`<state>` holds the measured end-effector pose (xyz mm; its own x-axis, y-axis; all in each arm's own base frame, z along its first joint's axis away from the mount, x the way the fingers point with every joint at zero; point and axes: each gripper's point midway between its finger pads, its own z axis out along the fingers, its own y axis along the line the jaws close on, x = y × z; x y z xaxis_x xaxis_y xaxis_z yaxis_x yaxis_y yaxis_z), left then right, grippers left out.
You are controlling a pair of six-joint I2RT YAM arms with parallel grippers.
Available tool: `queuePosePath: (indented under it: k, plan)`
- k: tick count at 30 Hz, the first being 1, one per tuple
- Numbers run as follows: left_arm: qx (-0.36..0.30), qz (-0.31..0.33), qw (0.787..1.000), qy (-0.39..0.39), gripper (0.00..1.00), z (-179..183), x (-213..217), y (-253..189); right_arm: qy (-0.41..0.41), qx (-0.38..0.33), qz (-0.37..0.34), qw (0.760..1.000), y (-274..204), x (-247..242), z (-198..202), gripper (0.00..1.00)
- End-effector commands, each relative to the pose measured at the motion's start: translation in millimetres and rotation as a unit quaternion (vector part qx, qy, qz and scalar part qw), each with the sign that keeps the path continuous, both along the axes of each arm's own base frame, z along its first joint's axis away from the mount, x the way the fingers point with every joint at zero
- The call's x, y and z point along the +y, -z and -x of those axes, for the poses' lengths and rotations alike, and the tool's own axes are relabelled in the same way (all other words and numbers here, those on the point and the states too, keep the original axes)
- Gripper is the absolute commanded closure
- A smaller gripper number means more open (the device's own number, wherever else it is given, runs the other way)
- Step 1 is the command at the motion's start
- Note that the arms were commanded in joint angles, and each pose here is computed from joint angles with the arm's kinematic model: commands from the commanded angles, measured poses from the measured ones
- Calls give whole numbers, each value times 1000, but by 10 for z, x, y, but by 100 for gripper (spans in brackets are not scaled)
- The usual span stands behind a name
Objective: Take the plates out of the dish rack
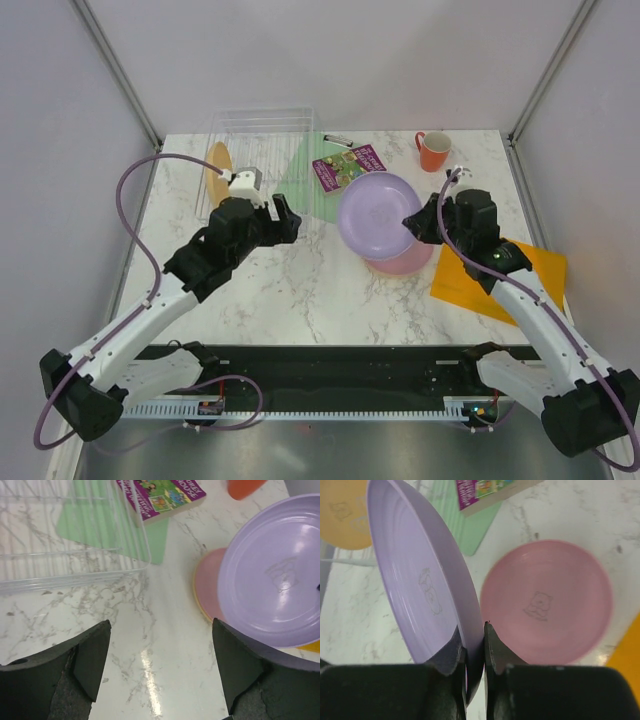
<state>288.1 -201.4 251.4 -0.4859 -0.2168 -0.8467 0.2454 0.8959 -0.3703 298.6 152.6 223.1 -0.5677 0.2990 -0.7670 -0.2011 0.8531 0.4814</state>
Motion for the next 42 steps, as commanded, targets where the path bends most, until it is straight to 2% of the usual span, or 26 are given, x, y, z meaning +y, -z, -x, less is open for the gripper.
queuePosePath:
  k: [1,6,10,14,21,22,23,25,26,27,31,38,42]
  plan:
    - [-53,-55,994,-79,12,6,484,-161,87,16,50,995,102,-522,-210,100]
    - [-104,-49,985,-131,13,151,838,-385,107,64,26,992,378,-735,-282,100]
    - [-134,-59,977,-152,13,202,1010,-452,96,99,11,990,630,-728,-327,100]
    - [-136,-84,975,-156,13,182,1052,-436,89,144,4,986,973,-710,-340,100]
    - [-133,-94,973,-163,13,155,1070,-417,76,173,-3,982,1259,-670,-351,97]
    - [-134,-94,973,-164,13,150,1069,-423,70,177,-6,982,1294,-648,-354,94]
    - [-133,-96,973,-162,13,150,1064,-415,67,180,-6,981,1311,-639,-349,81]
    - [-131,-96,973,-163,13,148,1070,-402,63,182,-7,981,1334,-629,-345,62]
    - [-132,-95,973,-163,13,148,1064,-405,61,184,-6,981,1347,-623,-331,45]
    - [-131,-96,973,-163,12,152,1067,-399,62,184,-5,981,1351,-633,-326,36]
    - [-127,-106,972,-166,12,119,1067,-367,68,183,11,981,1356,-686,-298,14]
    - [-117,-150,961,-199,11,-12,1144,-326,119,156,89,977,1080,-1014,-293,2]
    - [-119,-180,951,-221,9,-142,1178,-372,148,132,133,971,831,-1211,-243,2]
